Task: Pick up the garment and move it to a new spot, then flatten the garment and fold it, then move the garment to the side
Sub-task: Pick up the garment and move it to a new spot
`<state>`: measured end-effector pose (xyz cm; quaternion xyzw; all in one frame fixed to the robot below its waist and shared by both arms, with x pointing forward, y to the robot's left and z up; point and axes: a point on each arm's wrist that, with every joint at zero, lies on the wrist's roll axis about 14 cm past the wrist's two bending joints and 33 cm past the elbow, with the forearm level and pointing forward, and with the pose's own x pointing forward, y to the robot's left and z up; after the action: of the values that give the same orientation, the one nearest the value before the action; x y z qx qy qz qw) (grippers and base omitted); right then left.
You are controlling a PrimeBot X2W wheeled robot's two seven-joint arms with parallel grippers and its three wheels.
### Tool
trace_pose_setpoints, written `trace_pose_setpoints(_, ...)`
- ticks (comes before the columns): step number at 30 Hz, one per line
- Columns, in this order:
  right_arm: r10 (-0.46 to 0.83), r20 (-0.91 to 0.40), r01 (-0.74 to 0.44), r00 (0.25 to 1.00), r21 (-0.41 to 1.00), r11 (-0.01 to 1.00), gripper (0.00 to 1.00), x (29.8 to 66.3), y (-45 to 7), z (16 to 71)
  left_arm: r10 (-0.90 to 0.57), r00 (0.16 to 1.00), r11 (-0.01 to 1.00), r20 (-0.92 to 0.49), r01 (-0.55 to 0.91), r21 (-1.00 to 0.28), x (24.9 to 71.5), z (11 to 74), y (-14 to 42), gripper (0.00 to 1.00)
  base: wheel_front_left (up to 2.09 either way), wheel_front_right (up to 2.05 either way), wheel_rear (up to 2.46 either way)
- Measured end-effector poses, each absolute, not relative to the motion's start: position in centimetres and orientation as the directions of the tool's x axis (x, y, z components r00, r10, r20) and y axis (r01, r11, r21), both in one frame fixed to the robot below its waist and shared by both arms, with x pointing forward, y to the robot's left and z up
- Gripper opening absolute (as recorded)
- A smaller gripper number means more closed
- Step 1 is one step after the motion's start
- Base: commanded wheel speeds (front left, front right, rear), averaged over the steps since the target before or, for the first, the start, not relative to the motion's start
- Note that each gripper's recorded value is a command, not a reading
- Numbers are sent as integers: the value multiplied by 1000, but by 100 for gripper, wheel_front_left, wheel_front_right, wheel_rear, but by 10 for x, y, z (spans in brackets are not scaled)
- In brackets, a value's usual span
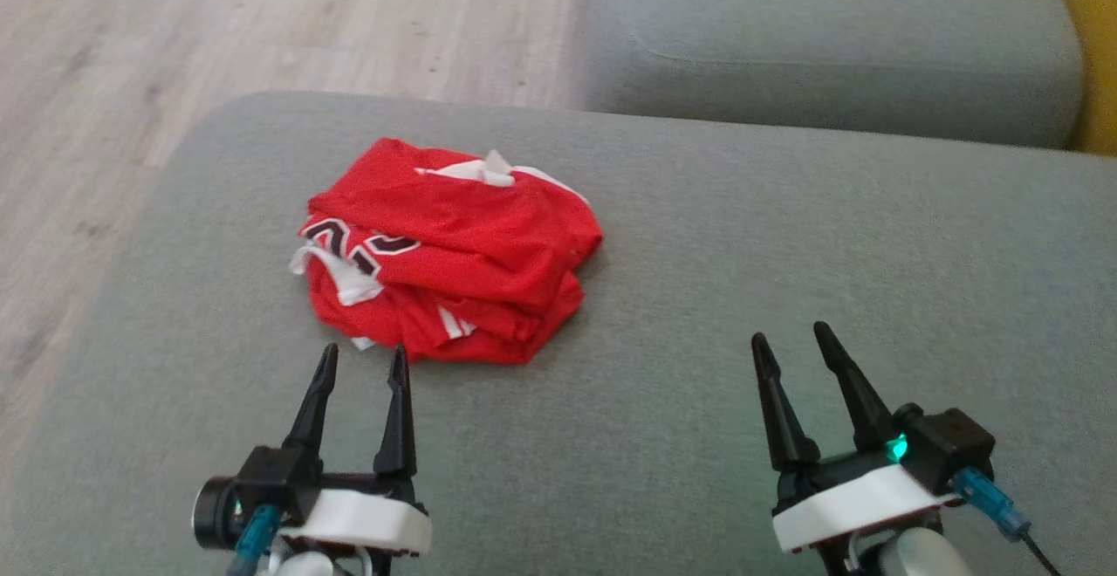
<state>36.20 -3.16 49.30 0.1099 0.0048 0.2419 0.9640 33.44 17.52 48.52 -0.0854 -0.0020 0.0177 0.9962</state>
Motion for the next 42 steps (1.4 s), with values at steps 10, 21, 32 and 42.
trace_pose_setpoints(10,594,61,-592,802,205,779,100,355,16,500,169,986,970,-6,-167,-174,304,481,213,100,0,0,0)
trace_pose_setpoints(21,623,52,-618,780,218,755,100,354,28,496,198,980,966,-13,-197,-164,296,479,222,100,0,0,0)
trace_pose_setpoints(32,552,-5,-536,834,235,811,100,372,0,473,-75,997,997,-24,75,19,386,522,204,100,0,0,0)
trace_pose_setpoints(42,446,-9,-432,895,232,871,100,406,-36,466,-304,853,913,-423,388,127,450,485,161,100,0,0,0)
